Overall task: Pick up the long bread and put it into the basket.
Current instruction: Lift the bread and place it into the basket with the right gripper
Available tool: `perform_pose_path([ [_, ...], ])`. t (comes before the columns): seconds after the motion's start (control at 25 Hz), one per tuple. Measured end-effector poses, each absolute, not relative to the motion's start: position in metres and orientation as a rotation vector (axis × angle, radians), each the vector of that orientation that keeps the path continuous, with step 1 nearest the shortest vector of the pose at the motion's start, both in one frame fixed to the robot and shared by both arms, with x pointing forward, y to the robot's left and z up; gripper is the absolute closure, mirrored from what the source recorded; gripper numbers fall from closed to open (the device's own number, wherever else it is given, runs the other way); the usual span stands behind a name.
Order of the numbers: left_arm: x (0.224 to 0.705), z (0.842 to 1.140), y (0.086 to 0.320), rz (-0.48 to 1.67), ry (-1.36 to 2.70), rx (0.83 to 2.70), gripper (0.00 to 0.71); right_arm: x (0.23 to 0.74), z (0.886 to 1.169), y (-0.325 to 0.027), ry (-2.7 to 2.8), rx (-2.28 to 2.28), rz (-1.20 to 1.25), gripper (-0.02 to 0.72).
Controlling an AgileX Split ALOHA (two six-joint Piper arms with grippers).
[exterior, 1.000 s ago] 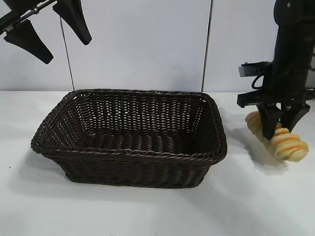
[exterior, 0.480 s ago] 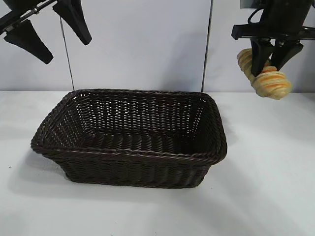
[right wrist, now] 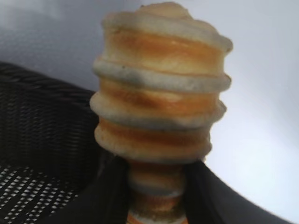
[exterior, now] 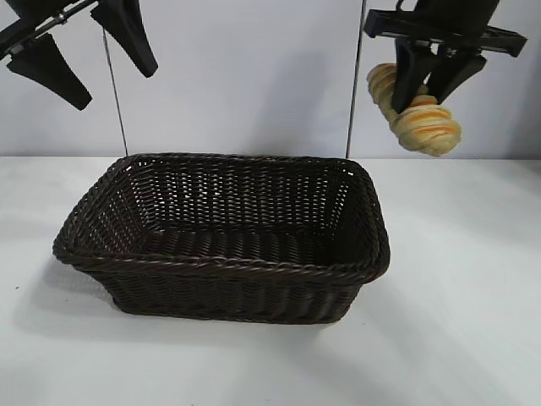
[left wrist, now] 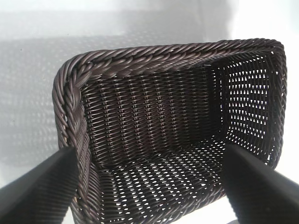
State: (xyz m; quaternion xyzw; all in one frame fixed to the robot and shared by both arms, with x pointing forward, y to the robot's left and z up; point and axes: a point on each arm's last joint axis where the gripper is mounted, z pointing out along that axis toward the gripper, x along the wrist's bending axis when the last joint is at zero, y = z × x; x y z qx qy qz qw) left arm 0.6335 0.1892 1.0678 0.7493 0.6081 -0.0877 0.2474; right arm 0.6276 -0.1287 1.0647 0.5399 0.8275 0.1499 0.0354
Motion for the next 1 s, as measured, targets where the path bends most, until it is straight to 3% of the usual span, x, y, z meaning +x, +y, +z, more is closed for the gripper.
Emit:
perform_pose_path([
  [0.36,0.634,1.068,0.189,-0.239,1.658,2.043,0.104,0.606,1.042,-0.069,2.778,1.314,0.403,0.451],
  [0.8,0.634,1.068,0.189,-0.239,1.658,2.043,0.104,0.621,0.99,-0.056,2.83,1.278,0.338,0.451],
  [1.0,0.634,1.068,0.189,-0.239,1.658,2.043,0.104,0.623,0.985,-0.054,2.825,1.279,0.346,0.426],
])
